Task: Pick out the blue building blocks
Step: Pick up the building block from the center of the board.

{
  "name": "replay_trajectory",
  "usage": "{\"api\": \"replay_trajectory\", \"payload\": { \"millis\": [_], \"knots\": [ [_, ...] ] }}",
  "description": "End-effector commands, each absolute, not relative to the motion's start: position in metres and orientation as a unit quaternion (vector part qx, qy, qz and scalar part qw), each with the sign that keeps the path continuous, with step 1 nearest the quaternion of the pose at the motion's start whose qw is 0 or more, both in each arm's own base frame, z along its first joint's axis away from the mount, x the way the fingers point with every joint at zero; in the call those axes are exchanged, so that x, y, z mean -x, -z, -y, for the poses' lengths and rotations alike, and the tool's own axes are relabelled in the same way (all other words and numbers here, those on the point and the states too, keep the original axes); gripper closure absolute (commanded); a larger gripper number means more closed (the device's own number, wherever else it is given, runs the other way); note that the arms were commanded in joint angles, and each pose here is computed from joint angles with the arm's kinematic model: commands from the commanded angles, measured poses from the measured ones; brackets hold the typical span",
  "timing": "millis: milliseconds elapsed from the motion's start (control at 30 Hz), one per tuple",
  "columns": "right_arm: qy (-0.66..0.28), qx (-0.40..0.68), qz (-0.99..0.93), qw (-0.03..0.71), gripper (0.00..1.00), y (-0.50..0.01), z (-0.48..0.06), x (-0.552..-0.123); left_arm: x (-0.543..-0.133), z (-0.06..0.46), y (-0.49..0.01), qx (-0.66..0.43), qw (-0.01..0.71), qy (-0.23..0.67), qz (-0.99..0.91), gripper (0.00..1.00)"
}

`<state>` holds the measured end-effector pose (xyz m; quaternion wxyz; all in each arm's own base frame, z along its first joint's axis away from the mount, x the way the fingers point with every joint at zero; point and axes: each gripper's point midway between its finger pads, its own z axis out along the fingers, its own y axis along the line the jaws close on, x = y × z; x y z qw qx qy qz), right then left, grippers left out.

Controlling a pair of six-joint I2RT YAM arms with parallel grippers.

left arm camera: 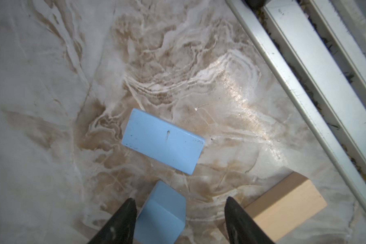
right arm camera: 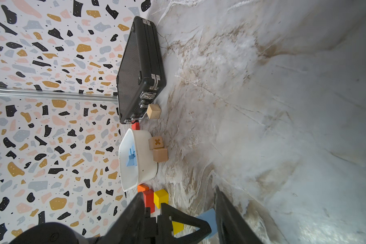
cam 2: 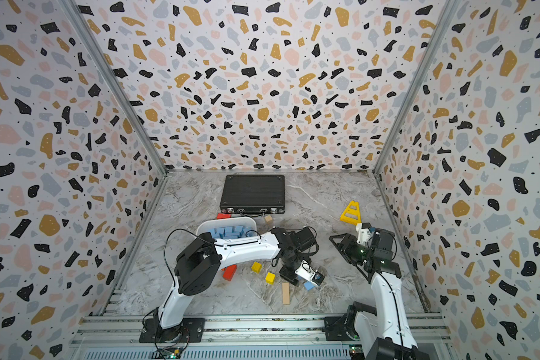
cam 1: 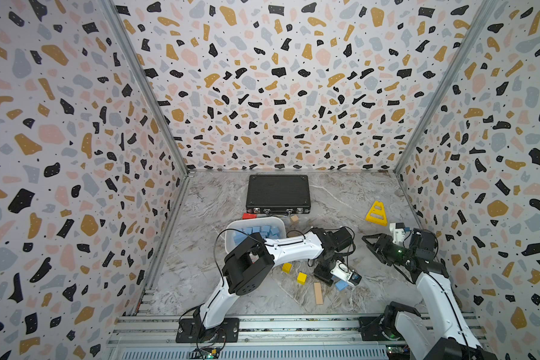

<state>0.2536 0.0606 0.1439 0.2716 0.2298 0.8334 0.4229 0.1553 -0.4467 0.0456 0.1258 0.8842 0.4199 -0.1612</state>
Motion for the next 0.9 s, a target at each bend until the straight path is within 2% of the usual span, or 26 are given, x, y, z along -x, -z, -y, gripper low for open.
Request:
{"api": "replay_trajectory", "payload": {
  "millis": [0,200,300,500,867],
  "knots": [
    [-0.427,-0.226,-0.832,0.271,0.44,-0.15,-0.063,-0.25,-0.161,0.451,-0.041,-0.893,0.135,0.144,-0.405,0.33],
    [-0.425,-0.227,-0.835,0.266,0.44,-0.148,-0.063,-0.246,-0.163,0.446,-0.028,-0.897,0.122,0.133,-0.404,0.34],
    [-0.425,-0.227,-0.835,0.265,0.44,-0.147,-0.063,-0.246,-0.164,0.445,-0.023,-0.898,0.119,0.127,-0.404,0.38],
    [-0.418,-0.228,-0.839,0.265,0.44,-0.147,-0.062,-0.244,-0.166,0.446,-0.024,-0.899,0.123,0.122,-0.401,0.66],
    [-0.41,-0.211,-0.845,0.27,0.44,-0.158,-0.065,-0.237,-0.179,0.437,-0.056,-0.877,0.131,0.126,-0.445,0.7]
  ]
}}
